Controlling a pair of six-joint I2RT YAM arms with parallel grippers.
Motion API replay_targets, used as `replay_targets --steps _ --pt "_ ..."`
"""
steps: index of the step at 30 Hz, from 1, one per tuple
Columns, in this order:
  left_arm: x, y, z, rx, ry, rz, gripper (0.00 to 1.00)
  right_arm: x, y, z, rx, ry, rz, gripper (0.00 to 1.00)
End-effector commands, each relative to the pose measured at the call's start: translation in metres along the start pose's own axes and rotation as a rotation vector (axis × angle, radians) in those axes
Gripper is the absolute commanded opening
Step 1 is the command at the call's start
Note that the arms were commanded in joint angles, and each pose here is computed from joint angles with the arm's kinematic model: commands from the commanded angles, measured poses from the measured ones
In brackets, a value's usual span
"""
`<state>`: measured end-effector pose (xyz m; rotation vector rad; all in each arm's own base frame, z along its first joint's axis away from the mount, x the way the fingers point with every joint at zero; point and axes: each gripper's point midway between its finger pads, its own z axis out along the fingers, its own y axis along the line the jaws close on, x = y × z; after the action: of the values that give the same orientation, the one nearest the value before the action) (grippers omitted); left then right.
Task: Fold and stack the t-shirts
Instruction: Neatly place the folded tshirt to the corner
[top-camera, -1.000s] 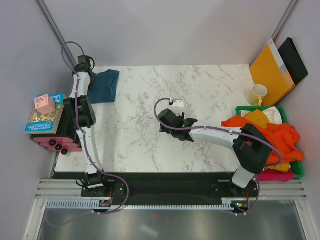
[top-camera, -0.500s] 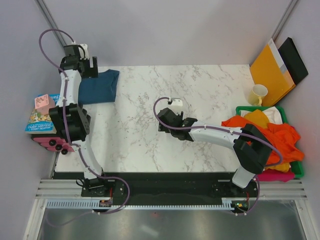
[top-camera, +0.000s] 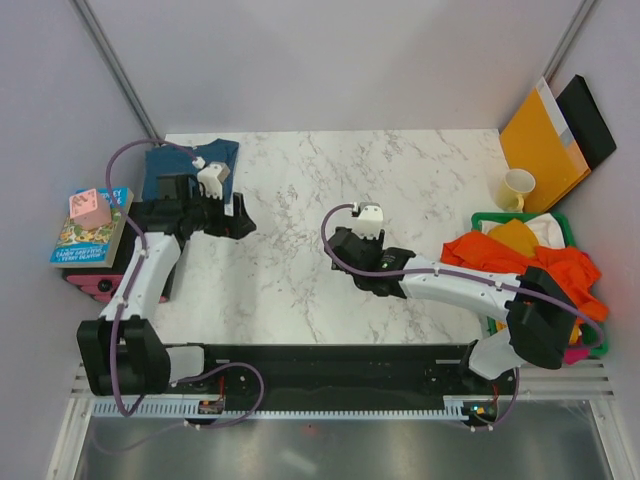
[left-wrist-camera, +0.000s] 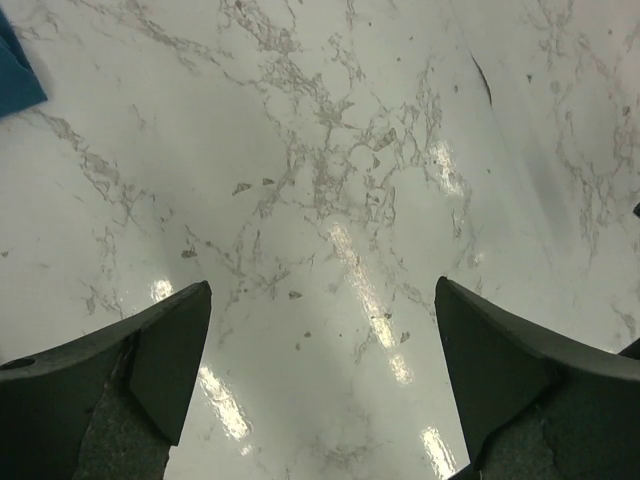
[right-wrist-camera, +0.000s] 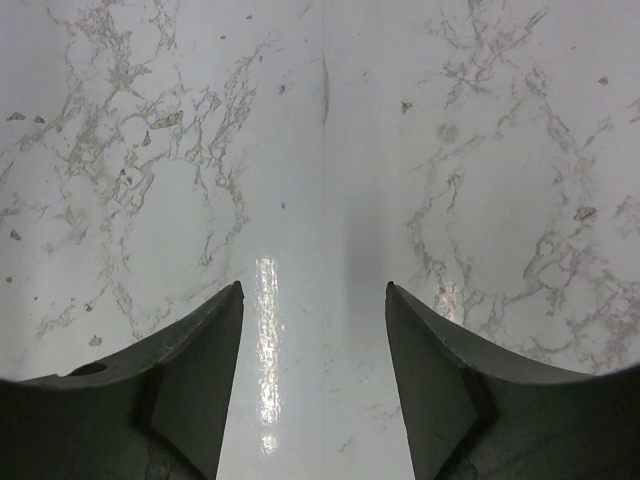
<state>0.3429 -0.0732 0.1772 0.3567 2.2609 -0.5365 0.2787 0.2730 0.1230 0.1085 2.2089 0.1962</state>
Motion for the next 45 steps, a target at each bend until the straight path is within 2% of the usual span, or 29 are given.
replay_targets --steps 1,3,4,6,8,12,13,14,15,16,18,20,21,23,24,26,29,38,42,45 --pt "-0.016 0.023 0.003 -0.12 -0.21 0.029 0.99 -0.019 -0.009 -0.023 0.051 -0.086 0.002 0.66" --pt "-0.007 0.043 0.008 -0.202 -0.232 -0.002 1.0 -0.027 -0.011 -0.03 0.065 -0.105 -0.003 0.66" --pt "-0.019 0.049 0.007 -0.229 -0.298 0.023 1.0 -0.028 -0.011 -0.034 0.065 -0.111 -0.003 0.66" --pt "-0.014 0.056 0.011 -0.26 -0.352 0.033 1.0 -0.032 -0.015 -0.041 0.077 -0.123 -0.004 0.66" --pt "-0.014 0.057 0.012 -0.263 -0.43 0.072 1.0 -0.033 -0.017 -0.047 0.077 -0.125 -0.01 0.66" --pt "0.008 0.056 0.019 -0.258 -0.466 0.166 1.0 -0.038 -0.022 -0.06 0.101 -0.141 -0.019 0.66" --pt "0.033 0.058 0.026 -0.261 -0.438 0.17 1.0 -0.04 -0.027 -0.064 0.113 -0.145 -0.027 0.66" --pt "0.02 0.059 0.019 -0.286 -0.528 0.223 1.0 -0.041 -0.029 -0.066 0.117 -0.147 -0.029 0.66" --pt "0.021 0.057 0.015 -0.297 -0.571 0.247 1.0 -0.042 -0.03 -0.07 0.116 -0.151 -0.031 0.66" --pt "0.038 0.055 0.016 -0.297 -0.581 0.252 1.0 -0.043 -0.035 -0.075 0.12 -0.156 -0.033 0.66" --pt "0.03 0.037 0.012 -0.227 -0.667 0.298 1.0 -0.043 -0.042 -0.079 0.131 -0.16 -0.034 0.66" --pt "0.036 0.033 0.019 -0.208 -0.656 0.286 1.0 -0.044 -0.05 -0.084 0.139 -0.16 -0.024 0.66" --pt "0.027 0.033 0.016 -0.221 -0.693 0.29 0.99 -0.045 -0.052 -0.087 0.138 -0.162 -0.021 0.66" --pt "0.041 0.039 0.025 -0.238 -0.666 0.268 1.0 -0.05 -0.059 -0.091 0.151 -0.179 -0.022 0.66" --pt "0.029 0.036 0.016 -0.247 -0.744 0.297 1.0 -0.051 -0.061 -0.092 0.158 -0.183 -0.024 0.66" --pt "0.052 0.034 0.026 -0.233 -0.7 0.33 1.0 -0.058 -0.069 -0.096 0.185 -0.213 -0.016 0.66" --pt "0.049 0.022 0.025 -0.215 -0.736 0.358 1.0 -0.061 -0.077 -0.098 0.208 -0.242 -0.004 0.66" --pt "0.044 0.049 0.04 -0.297 -0.654 0.244 1.0 -0.051 -0.069 -0.085 0.22 -0.221 -0.042 0.68" --pt "0.04 0.074 0.038 -0.419 -0.641 0.134 1.0 -0.053 -0.062 -0.081 0.225 -0.231 -0.061 0.69" --pt "0.038 0.074 0.039 -0.416 -0.639 0.135 1.0 -0.056 -0.056 -0.079 0.224 -0.235 -0.075 0.69"
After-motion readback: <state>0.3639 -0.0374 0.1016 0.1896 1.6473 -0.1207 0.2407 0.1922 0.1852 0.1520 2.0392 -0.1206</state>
